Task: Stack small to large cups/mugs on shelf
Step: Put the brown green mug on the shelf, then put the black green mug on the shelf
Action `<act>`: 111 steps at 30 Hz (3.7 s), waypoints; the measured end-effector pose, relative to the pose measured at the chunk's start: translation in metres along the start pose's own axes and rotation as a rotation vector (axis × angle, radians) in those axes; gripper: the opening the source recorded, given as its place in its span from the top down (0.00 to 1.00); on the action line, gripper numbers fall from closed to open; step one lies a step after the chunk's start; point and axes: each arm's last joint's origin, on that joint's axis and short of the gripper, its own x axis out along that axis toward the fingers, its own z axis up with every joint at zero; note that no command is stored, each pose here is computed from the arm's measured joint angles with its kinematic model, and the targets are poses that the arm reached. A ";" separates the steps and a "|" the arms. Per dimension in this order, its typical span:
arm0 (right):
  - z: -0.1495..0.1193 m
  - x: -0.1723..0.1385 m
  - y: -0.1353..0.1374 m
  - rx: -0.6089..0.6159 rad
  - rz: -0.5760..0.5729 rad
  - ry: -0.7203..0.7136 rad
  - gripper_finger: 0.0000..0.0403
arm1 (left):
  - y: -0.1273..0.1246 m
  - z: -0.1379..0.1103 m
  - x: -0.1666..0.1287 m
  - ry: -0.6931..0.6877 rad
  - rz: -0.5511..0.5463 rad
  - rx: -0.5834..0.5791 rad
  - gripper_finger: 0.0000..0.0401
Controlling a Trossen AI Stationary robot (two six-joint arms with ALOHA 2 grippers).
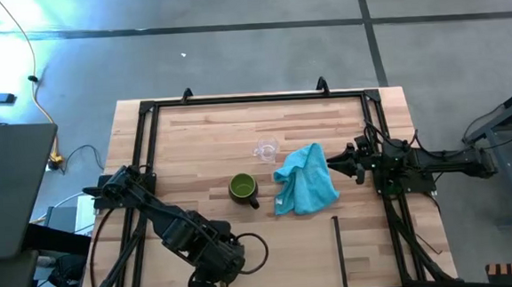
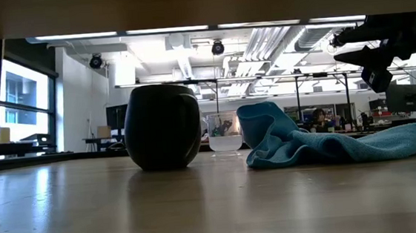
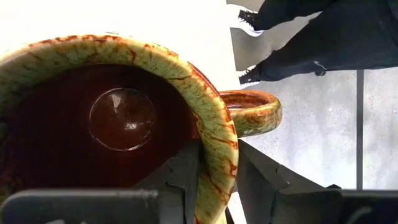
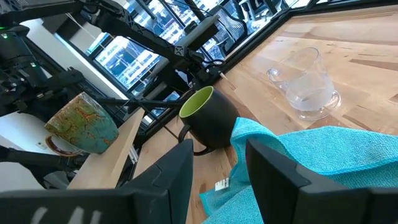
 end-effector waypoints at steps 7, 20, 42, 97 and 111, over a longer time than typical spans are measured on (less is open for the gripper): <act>0.000 0.000 0.000 0.010 0.000 0.000 0.65 | 0.001 -0.001 0.000 0.011 0.009 -0.010 0.79; 0.000 0.000 0.000 0.010 0.000 0.000 0.65 | 0.000 -0.001 0.000 0.019 -0.013 -0.011 0.79; 0.000 0.000 0.000 0.010 0.000 0.000 0.65 | 0.000 -0.002 -0.001 0.022 -0.016 -0.016 0.54; 0.000 0.000 0.000 0.057 -0.013 -0.010 0.65 | 0.020 -0.068 -0.162 -0.598 0.235 0.329 0.54; 0.003 0.000 -0.001 0.064 -0.042 -0.059 0.65 | 0.032 -0.112 -0.249 -1.116 0.340 0.399 0.54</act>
